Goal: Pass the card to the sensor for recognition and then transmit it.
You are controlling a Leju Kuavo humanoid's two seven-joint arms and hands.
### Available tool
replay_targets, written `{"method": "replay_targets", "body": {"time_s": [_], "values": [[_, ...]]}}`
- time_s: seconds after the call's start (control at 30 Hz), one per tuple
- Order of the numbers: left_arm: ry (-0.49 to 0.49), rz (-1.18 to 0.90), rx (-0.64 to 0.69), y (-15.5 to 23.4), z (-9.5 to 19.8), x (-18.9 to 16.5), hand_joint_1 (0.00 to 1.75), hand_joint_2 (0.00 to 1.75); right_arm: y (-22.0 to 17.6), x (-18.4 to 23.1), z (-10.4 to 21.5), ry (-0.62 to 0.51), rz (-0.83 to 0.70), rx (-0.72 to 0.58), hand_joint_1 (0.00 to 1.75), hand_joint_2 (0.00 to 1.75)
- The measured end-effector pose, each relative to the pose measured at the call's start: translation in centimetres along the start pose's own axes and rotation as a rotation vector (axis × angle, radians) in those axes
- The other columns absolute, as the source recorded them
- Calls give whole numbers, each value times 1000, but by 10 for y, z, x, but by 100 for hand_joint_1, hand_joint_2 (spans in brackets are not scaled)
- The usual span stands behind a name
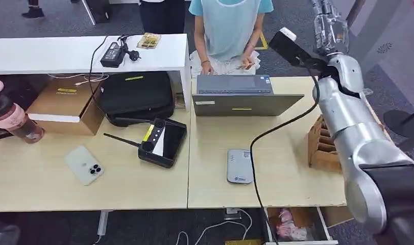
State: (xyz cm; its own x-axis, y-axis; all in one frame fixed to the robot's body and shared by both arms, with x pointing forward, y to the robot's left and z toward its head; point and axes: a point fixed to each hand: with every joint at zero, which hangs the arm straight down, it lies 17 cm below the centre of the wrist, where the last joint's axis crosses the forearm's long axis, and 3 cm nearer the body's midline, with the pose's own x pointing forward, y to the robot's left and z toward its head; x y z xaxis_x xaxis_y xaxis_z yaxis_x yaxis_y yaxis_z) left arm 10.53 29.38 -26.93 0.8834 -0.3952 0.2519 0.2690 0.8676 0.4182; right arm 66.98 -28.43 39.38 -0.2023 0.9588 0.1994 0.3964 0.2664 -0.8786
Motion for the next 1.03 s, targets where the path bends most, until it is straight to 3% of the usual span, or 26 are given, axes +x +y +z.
{"method": "replay_targets", "body": {"time_s": [0.27,0.53,0.8,1.03], "values": [[2,-2,2,1,0,-2,0,0,-81,-64,-2,51,47,-173,0,175],[10,-5,4,2,0,-7,0,0,-177,-148,24,131,106,-336,0,175],[21,4,17,6,-1,-11,0,0,-261,-235,87,233,146,-498,0,175],[42,29,26,7,-1,-15,0,0,-316,-309,172,349,152,-603,0,175]]}}
